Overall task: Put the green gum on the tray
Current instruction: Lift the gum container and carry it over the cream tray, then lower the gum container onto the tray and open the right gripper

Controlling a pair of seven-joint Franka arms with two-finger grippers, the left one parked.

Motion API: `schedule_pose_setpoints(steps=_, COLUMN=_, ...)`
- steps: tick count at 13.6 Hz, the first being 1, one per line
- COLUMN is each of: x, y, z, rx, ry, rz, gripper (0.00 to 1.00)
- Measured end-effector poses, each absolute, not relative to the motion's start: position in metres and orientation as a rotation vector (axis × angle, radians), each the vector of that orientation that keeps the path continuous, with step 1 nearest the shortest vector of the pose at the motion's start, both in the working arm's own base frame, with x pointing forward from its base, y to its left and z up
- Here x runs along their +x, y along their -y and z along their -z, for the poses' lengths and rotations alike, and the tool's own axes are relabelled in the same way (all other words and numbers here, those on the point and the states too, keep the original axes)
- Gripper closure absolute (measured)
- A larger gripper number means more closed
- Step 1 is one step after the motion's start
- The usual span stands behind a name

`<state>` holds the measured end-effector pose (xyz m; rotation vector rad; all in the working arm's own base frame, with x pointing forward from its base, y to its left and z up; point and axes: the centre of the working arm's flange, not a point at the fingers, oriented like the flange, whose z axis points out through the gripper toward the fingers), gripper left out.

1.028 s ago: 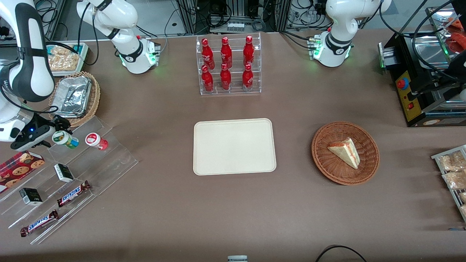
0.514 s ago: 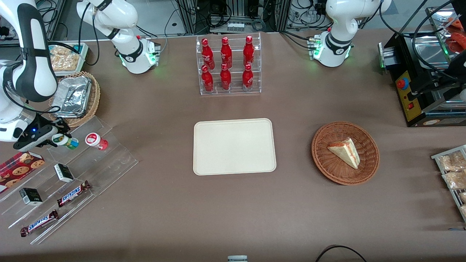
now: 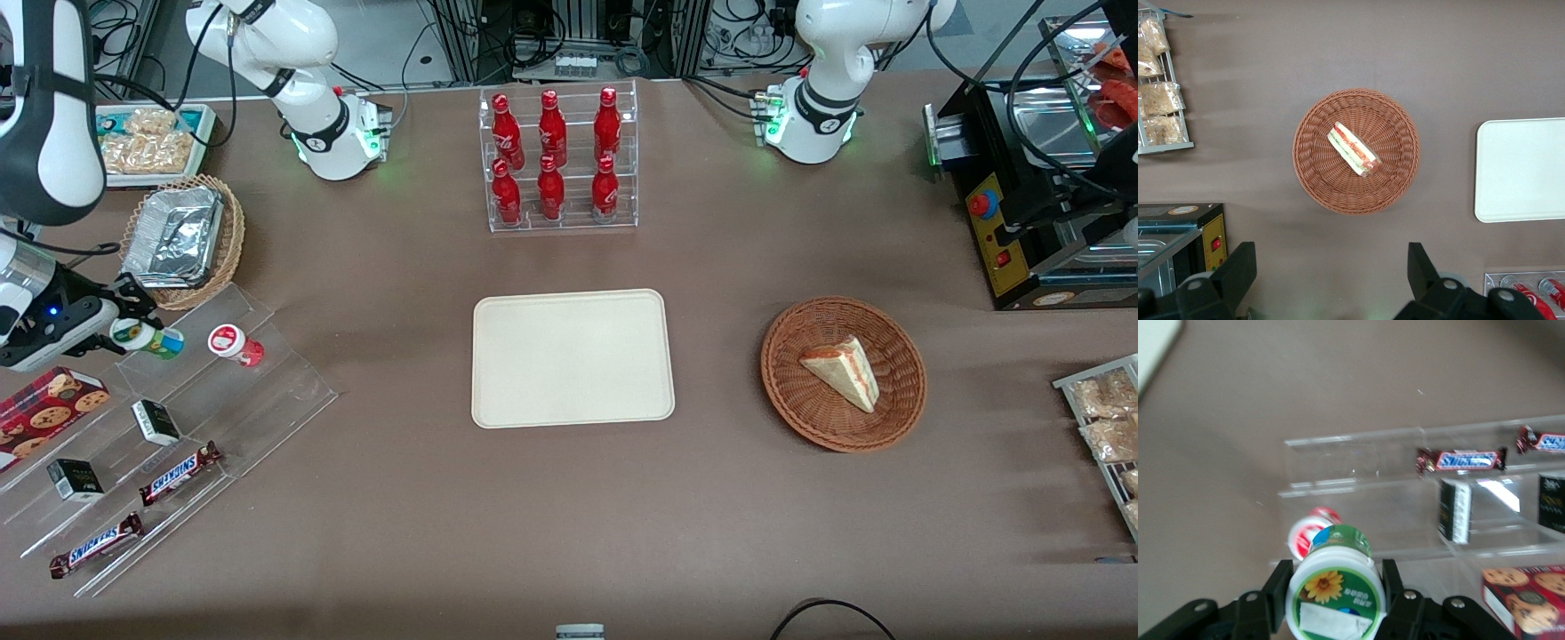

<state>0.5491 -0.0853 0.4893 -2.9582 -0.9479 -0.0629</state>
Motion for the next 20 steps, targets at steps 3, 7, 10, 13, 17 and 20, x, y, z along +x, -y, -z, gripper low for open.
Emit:
schedule_pose_setpoints(steps=3, x=0.556, y=-0.013, z=-0.501, rx=-2.975, ry=0.851, rz=0.028, gripper=0.41)
schedule_pose_setpoints(steps=7, x=0.541, y=-0.152, z=-0.486, rx=-3.029, ry=0.633, rz=-0.035, gripper=0.41)
schedule_pose_setpoints(steps=10, x=0.527, y=-0.257, z=-0.463, rx=-3.077, ry=0.433, rz=-0.05, gripper=0.41)
schedule_pose_setpoints(steps=13, x=0.518, y=-0.344, z=-0.424, rx=-3.11, ry=0.274, rz=-0.047, gripper=0.41)
schedule_pose_setpoints(steps=17, x=0.518, y=-0.432, z=-0.349, rx=-3.121, ry=0.095, rz=0.007, gripper=0.41)
schedule_pose_setpoints(steps=20, x=0.511, y=-0.478, z=-0.302, rx=-3.15, ry=0.022, rz=0.029, gripper=0.41)
